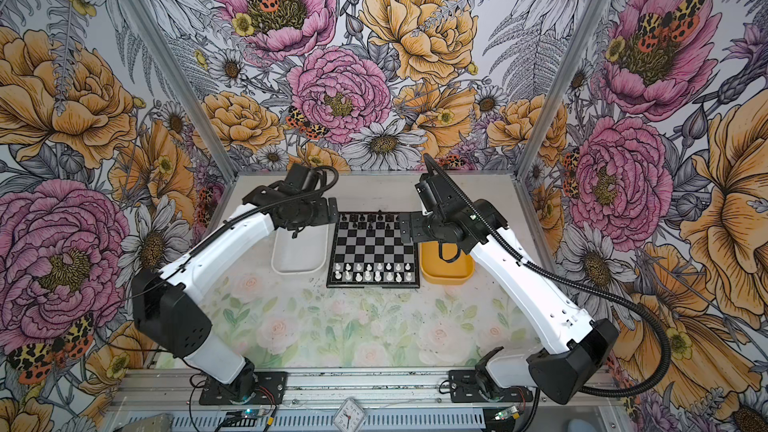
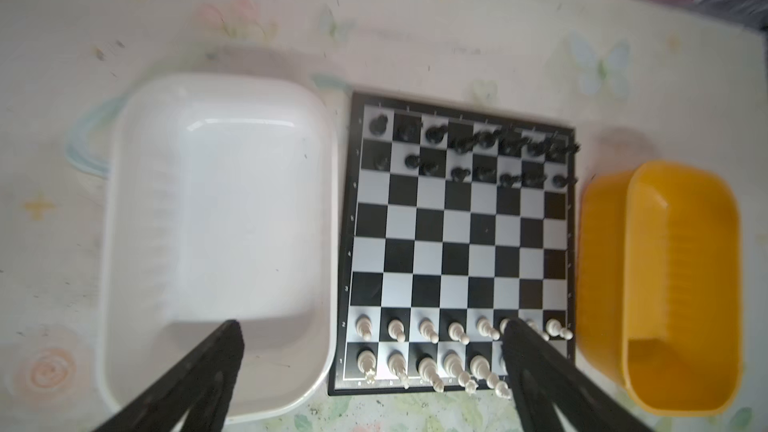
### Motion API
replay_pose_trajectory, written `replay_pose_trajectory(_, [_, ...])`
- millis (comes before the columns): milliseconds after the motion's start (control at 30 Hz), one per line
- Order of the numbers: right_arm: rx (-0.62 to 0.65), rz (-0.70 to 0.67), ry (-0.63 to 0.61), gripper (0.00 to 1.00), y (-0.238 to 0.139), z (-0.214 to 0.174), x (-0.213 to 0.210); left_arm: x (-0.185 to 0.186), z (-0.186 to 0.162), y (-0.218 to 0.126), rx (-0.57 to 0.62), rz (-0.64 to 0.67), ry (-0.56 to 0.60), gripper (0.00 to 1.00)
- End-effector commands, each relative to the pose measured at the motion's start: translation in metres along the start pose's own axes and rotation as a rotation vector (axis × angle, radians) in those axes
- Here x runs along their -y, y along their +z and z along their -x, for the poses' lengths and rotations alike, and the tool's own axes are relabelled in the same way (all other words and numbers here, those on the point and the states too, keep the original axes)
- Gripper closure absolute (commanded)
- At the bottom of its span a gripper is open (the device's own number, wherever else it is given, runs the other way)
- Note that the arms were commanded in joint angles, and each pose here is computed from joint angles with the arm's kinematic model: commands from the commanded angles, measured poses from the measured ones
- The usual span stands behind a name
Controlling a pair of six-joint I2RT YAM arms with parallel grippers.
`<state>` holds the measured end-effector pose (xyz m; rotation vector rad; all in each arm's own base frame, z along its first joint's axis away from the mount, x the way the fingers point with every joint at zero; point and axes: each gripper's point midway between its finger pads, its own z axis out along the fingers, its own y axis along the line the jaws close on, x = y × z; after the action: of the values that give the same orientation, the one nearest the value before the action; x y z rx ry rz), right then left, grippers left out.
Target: Set up the chess pieces on the board
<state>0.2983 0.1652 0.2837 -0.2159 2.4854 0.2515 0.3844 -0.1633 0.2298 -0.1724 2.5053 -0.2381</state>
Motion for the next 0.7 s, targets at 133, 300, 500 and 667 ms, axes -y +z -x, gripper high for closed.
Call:
replay_pose_trajectory(133, [0.211,-0.204,-0.016,0.0,-0.044,0.037,0.056,-0.096,0.066,-0.129,0.44,0.172,-0.1,0.01])
replay_pose_trajectory(300, [0.287,-0.368,0.047,0.0,-0.038,0.017,0.112,-0.165,0.036,-0.142,0.614,0.334,-0.186,0.01])
replay_pose_trajectory(500, [0.513,-0.48,0.032,0.0,-0.047,-0.005,0.145,-0.192,0.008,-0.148,0.943,0.333,-0.142,0.01])
replay_pose_trajectory(667, [0.539,-0.576,0.062,0.0,-0.028,-0.031,0.176,-0.208,-0.003,-0.118,0.95,0.334,-0.121,0.01])
